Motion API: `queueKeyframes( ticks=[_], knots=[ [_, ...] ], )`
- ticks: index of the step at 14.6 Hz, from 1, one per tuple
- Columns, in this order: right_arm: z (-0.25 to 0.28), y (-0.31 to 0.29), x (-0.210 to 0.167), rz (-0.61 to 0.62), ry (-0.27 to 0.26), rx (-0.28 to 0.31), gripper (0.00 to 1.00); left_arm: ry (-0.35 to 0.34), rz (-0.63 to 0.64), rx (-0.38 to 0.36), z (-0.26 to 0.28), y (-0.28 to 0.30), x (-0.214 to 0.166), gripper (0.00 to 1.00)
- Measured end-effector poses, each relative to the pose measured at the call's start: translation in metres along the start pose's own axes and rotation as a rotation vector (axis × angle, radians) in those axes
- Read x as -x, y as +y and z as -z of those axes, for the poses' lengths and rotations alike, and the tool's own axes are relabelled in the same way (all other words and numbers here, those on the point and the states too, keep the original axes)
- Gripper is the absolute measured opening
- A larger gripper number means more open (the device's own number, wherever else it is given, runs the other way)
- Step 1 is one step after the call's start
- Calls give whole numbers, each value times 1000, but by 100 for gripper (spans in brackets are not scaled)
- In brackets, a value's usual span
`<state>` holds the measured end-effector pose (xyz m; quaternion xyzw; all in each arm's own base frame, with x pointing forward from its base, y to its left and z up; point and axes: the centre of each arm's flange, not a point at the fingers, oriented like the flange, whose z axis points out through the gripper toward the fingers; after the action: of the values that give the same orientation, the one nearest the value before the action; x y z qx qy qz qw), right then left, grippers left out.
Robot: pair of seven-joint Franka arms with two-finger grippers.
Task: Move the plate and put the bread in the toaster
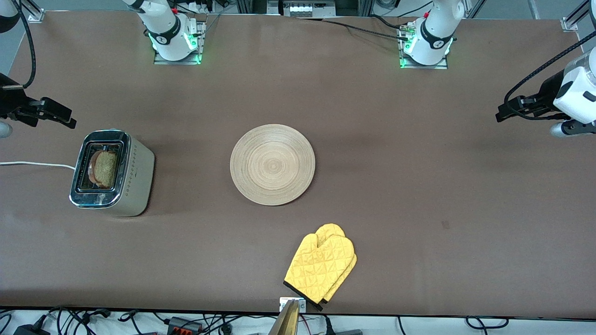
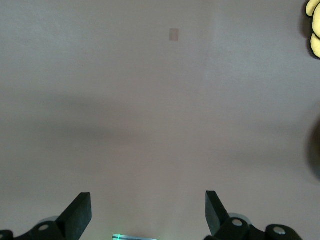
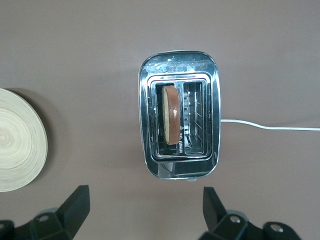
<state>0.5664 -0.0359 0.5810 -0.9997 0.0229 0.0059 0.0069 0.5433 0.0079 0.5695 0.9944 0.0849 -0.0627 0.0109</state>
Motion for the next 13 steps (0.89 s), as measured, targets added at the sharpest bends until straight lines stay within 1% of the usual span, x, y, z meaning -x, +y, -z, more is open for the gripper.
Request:
queueKeyframes(
  ticks=[3,13],
  knots=[
    [0,2,0,19,0,19,100,0,0,0,0,0,0,100],
    [0,2,1,31,-4,23,100,0,-3,0,0,-1,0,100]
  ],
)
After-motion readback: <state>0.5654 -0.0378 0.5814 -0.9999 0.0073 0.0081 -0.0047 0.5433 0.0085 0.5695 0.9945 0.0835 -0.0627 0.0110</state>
